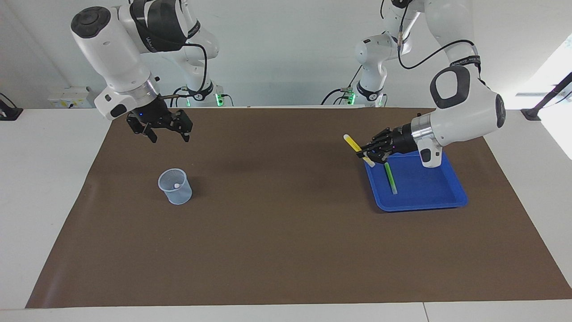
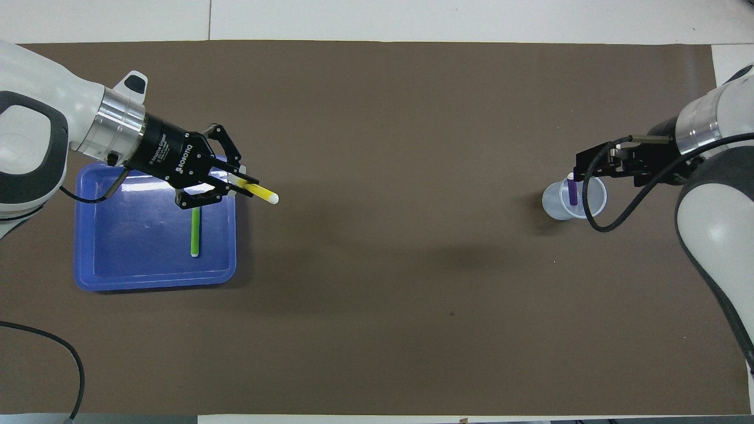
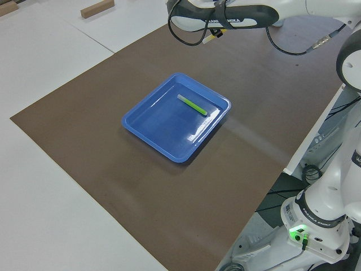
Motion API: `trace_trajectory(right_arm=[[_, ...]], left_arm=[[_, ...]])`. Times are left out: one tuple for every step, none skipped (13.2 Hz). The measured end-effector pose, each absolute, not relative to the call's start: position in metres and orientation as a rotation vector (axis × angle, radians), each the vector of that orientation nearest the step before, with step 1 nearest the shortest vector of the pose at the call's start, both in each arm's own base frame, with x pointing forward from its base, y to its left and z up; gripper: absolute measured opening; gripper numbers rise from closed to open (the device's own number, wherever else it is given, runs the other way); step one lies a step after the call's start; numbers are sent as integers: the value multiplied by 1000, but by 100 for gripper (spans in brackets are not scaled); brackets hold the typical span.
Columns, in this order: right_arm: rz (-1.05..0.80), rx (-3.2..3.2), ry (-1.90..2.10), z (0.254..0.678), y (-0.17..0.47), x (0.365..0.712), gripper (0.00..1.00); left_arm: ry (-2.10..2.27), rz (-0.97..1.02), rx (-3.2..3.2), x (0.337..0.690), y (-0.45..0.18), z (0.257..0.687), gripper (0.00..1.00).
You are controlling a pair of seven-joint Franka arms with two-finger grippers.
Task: Transfer and insert pens with both arms
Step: 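Grasp the yellow pen with the left gripper and lift it, then carry the yellow pen toward the right gripper while the right gripper approaches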
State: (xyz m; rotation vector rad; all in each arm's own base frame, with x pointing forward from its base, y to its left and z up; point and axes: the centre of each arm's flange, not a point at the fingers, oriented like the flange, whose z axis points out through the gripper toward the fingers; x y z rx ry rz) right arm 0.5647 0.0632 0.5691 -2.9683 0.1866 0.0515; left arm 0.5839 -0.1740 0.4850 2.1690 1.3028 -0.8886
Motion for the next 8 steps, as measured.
trace_trajectory(right_arm=[[46,-2913,235,571,77,565,100],[34,-2857,286,574,94,566,100],[27,-2802,345,577,115,565,100],[33,-2759,407,580,136,563,100],[35,-2728,467,583,156,560,100],[35,-2700,515,585,173,558,100],[38,-2681,554,587,190,554,100],[45,-2671,576,588,204,550,100]], left_arm=[[1334,-943,2109,581,-186,489,17],[1357,-989,2059,579,-196,493,17],[1375,-1029,2018,576,-205,496,17],[1392,-1071,1978,573,-215,498,17],[1417,-1105,1926,571,-225,500,17],[1441,-1121,1881,570,-233,499,17],[1460,-1126,1844,567,-245,497,17],[1472,-1133,1811,561,-257,495,17]])
